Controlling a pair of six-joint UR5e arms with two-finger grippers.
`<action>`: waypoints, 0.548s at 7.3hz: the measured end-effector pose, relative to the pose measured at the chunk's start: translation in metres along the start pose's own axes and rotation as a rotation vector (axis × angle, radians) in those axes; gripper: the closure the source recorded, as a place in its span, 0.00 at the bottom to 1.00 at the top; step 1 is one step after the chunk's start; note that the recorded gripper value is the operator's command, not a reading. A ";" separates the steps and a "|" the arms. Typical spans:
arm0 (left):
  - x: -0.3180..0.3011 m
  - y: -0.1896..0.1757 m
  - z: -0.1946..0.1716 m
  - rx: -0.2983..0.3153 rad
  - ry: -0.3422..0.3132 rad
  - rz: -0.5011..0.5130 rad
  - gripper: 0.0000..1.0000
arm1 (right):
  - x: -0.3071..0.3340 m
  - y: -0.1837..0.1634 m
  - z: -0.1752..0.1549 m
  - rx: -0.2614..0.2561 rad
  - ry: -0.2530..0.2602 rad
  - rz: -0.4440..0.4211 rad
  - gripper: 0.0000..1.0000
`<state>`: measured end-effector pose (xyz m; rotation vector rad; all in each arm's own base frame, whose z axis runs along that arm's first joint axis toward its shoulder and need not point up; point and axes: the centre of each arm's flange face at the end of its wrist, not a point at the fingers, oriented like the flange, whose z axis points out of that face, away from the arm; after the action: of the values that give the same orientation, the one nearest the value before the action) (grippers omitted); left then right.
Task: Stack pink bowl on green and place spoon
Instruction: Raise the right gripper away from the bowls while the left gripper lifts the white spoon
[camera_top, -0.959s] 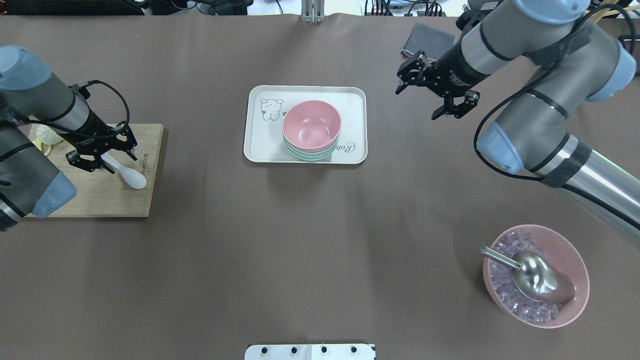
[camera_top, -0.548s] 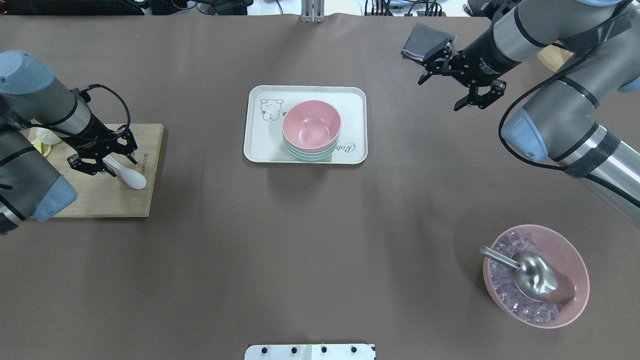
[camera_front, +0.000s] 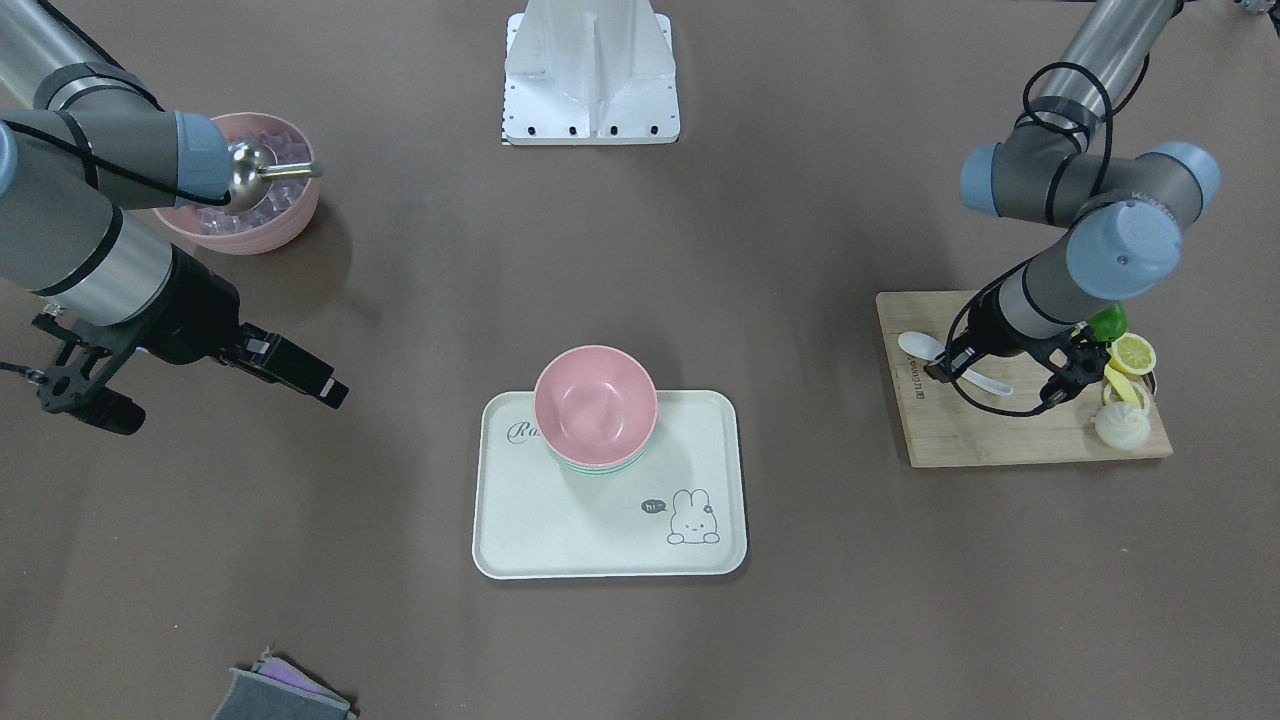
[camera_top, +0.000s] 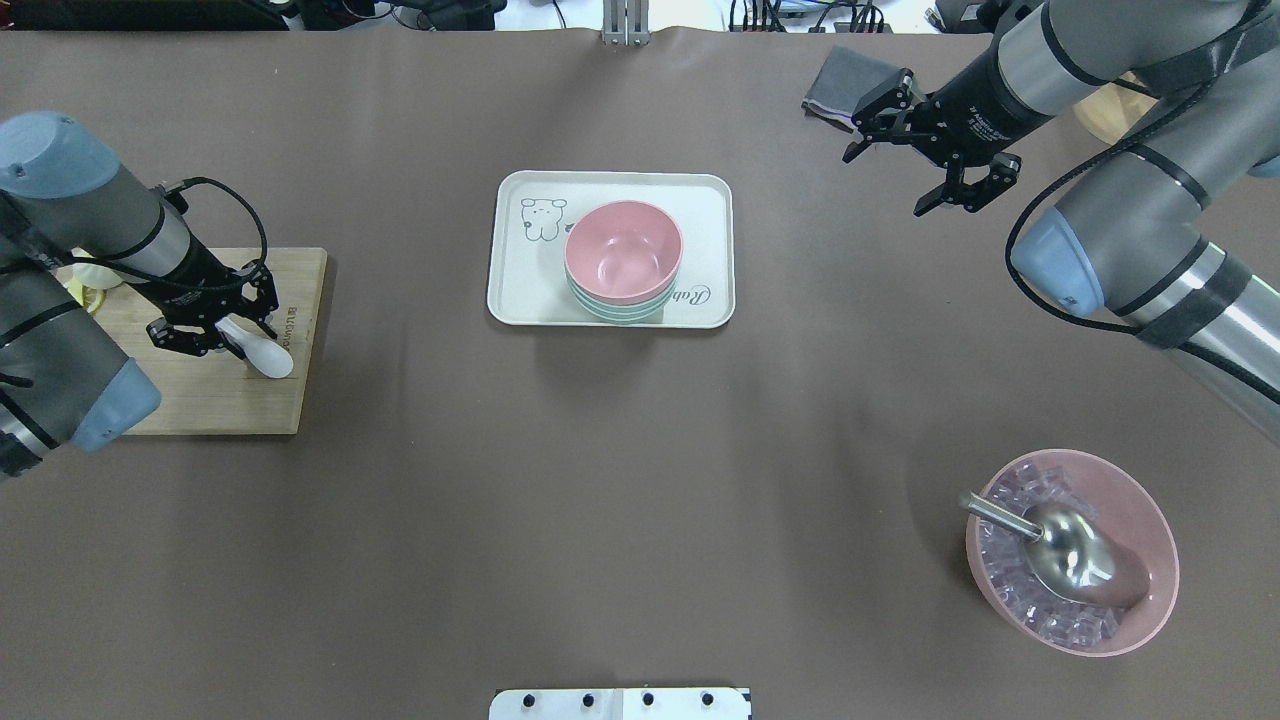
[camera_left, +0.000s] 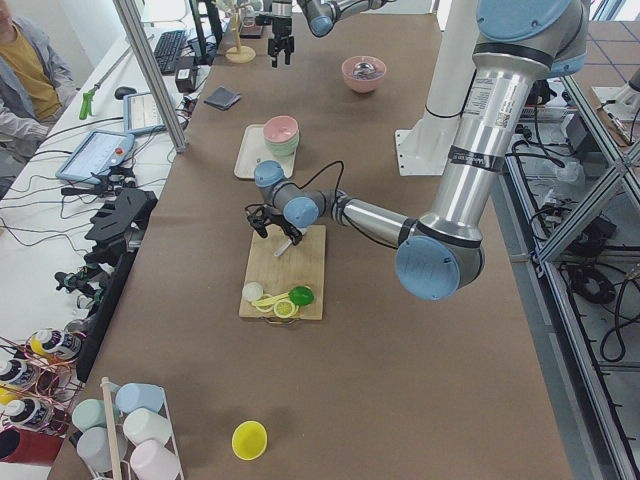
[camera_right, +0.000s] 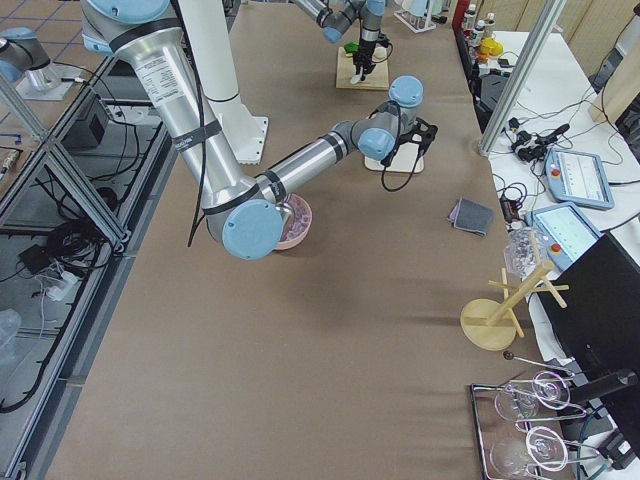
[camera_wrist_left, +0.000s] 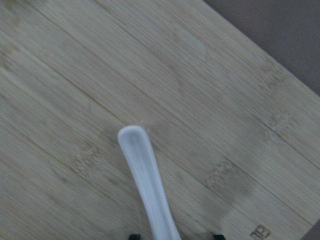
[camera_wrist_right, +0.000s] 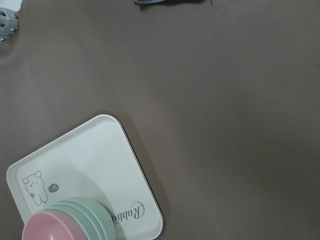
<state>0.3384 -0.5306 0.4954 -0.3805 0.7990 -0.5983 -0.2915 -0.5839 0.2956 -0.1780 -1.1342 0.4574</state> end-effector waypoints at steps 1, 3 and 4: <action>0.001 0.001 0.000 -0.001 0.001 -0.001 1.00 | 0.000 0.000 -0.001 -0.002 -0.002 0.001 0.00; 0.004 0.004 -0.003 -0.007 0.010 0.009 1.00 | 0.000 -0.003 -0.005 -0.003 -0.005 0.003 0.00; 0.009 0.007 -0.006 -0.010 0.022 0.019 1.00 | 0.001 -0.006 -0.009 -0.003 -0.008 0.008 0.00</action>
<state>0.3412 -0.5311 0.4824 -0.3760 0.8258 -0.5818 -0.2811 -0.5876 0.2948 -0.1830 -1.1428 0.4638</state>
